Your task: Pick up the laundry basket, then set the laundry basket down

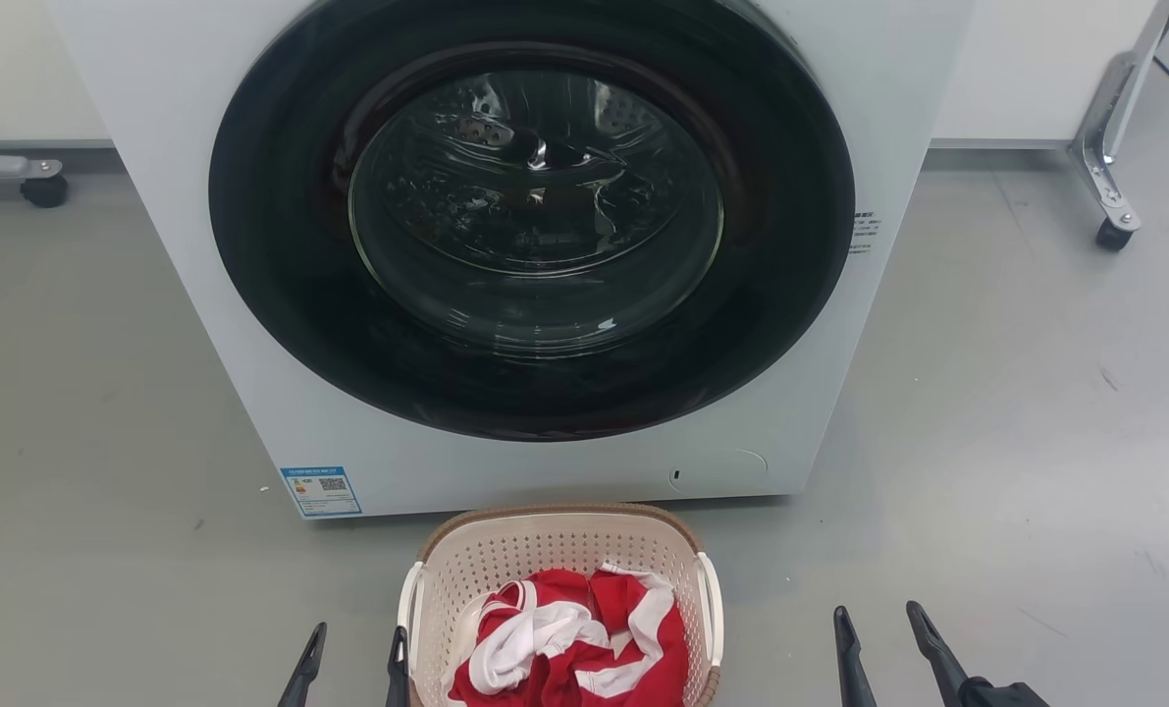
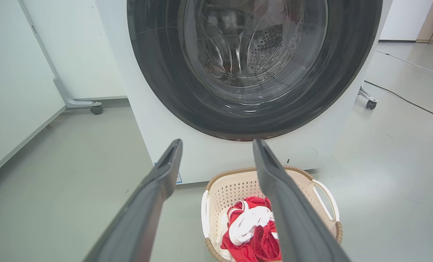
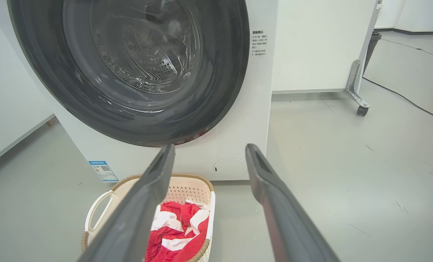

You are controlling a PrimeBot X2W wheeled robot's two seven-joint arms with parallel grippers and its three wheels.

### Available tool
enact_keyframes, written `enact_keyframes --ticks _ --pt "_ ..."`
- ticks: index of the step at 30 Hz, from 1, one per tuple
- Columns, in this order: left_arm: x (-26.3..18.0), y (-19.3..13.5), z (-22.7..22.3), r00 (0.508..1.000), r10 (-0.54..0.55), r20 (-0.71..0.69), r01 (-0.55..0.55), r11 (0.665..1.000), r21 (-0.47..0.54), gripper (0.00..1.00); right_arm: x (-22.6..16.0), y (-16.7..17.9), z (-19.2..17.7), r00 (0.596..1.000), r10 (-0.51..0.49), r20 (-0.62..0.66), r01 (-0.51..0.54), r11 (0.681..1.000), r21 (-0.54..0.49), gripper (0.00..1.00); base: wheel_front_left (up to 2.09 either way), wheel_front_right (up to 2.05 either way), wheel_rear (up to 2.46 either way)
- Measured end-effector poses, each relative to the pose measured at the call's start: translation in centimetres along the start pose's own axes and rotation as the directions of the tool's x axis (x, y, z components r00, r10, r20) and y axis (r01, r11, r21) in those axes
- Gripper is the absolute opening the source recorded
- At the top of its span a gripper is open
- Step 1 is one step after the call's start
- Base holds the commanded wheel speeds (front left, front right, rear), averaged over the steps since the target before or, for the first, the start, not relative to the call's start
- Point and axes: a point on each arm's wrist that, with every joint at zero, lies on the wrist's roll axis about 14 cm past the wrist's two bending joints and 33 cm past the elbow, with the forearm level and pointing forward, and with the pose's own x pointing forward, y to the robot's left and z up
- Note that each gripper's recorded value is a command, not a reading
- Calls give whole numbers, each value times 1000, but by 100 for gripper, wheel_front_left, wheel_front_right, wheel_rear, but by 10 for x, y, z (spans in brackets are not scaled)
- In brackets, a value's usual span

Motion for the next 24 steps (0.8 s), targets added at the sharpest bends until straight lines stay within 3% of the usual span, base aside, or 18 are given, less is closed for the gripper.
enact_keyframes --ticks 24 --pt "3 4 7 1000 19 20 -19 1000 -19 100 2 -6 4 1000 -23 12 23 1000 11 100 0 0 0"
